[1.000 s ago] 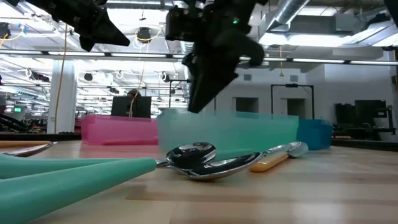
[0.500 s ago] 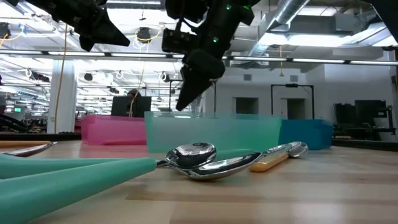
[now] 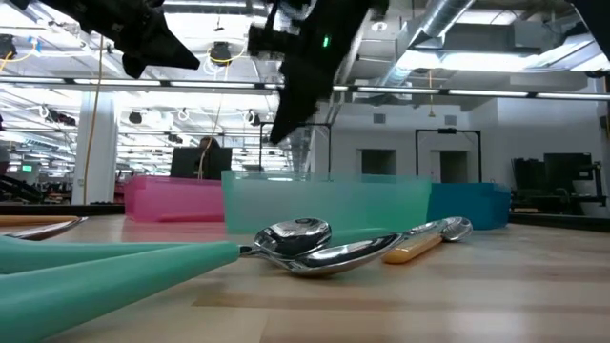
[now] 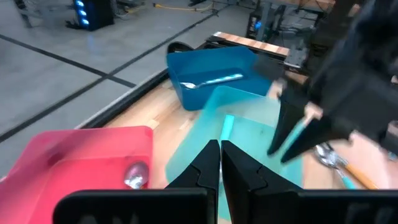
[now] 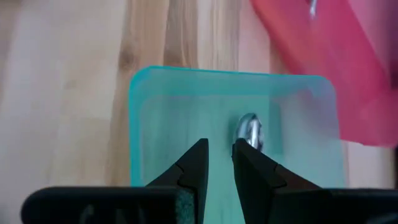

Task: Sort silverware by color (type)
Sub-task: Put the blue spoon into the green bin

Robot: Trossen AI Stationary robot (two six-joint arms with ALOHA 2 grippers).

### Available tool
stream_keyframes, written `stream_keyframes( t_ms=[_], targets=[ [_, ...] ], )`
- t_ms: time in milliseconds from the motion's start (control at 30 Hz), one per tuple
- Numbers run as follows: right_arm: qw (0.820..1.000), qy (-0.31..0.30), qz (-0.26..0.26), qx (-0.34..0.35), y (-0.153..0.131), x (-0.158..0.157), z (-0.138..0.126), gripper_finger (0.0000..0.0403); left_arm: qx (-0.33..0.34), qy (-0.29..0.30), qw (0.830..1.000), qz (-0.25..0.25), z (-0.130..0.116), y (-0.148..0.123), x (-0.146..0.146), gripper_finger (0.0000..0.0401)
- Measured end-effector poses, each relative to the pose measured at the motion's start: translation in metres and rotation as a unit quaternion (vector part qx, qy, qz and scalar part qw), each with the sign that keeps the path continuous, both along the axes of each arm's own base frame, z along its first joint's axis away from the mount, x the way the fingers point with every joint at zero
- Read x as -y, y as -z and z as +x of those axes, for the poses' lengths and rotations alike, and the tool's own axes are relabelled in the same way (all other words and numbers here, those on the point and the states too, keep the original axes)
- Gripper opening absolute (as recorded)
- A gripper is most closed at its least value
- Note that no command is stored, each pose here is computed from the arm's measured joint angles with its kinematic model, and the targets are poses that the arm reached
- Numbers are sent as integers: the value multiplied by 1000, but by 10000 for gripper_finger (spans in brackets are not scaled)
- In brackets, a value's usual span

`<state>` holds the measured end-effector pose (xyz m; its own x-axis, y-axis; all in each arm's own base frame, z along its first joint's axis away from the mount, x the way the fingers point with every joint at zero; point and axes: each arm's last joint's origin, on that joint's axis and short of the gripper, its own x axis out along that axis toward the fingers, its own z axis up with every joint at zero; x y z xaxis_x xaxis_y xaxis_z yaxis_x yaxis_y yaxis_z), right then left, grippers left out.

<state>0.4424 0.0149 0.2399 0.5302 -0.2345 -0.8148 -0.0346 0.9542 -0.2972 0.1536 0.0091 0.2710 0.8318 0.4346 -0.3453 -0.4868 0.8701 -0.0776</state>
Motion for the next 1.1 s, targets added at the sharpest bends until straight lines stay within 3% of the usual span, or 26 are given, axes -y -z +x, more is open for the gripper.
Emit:
stream_keyframes(
  t_ms=[233,500,700,867,1100],
  targets=[
    [999,-8,21,-36,-46,-39,-31,97,11,131,991,-28,0,-3,10,0],
    [995,34,42,-89,-66,-75,-77,97,-4,150,988,-22,3,1,26,0],
    [996,12,40,-76,-36,-102,-93,97,-6,174,984,-28,7,3,39,0],
    [995,-15,101,-23,-5,-112,-97,97,20,245,967,-62,6,-1,54,0],
    [989,-32,141,27,-16,-126,-109,97,2,295,951,-89,3,3,76,0]
  ],
)
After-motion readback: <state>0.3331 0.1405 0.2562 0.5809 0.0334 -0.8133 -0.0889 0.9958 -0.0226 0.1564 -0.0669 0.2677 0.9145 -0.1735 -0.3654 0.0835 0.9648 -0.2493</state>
